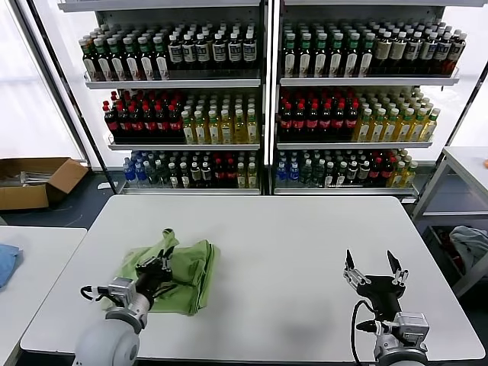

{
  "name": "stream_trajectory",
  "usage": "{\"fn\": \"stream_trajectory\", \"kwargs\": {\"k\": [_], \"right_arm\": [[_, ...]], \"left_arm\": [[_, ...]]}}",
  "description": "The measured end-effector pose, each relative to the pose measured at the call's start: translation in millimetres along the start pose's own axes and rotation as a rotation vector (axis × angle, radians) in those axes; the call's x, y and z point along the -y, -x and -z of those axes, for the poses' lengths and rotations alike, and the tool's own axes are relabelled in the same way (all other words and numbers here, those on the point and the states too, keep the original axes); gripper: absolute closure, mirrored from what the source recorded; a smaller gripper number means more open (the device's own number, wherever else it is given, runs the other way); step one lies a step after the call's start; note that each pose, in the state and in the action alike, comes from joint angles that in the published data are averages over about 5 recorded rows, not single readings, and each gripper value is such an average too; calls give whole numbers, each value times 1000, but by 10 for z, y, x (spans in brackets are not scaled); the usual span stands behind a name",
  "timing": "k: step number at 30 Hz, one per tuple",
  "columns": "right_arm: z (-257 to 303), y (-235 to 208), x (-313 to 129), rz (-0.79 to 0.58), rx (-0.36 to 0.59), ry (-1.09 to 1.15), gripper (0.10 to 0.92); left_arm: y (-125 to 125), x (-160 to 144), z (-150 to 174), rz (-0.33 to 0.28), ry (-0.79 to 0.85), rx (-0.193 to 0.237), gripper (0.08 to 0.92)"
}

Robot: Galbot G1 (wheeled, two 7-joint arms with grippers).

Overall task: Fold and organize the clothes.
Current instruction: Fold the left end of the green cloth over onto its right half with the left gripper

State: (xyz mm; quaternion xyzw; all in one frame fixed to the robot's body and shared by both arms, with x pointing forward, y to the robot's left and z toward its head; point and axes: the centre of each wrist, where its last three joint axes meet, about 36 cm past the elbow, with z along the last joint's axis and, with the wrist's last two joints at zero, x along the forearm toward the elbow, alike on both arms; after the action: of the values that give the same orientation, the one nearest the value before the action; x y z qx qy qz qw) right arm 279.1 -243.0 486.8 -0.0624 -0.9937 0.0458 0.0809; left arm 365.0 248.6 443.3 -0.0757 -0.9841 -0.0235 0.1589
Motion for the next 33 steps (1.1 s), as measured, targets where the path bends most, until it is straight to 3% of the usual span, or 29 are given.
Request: {"fn": "stream_trajectory", "kwargs": {"k": [21, 24, 33], "right_arm": [[-84, -66, -100, 15, -15, 8, 200], [-96, -60, -115, 20, -16, 7, 200], [-106, -34, -145, 37, -12, 5, 200]], "left_arm": [[252, 351, -281, -100, -25, -53, 889], [273, 395, -353, -111, -22, -65, 841], [309, 580, -546, -140, -64, -79, 586]]}}
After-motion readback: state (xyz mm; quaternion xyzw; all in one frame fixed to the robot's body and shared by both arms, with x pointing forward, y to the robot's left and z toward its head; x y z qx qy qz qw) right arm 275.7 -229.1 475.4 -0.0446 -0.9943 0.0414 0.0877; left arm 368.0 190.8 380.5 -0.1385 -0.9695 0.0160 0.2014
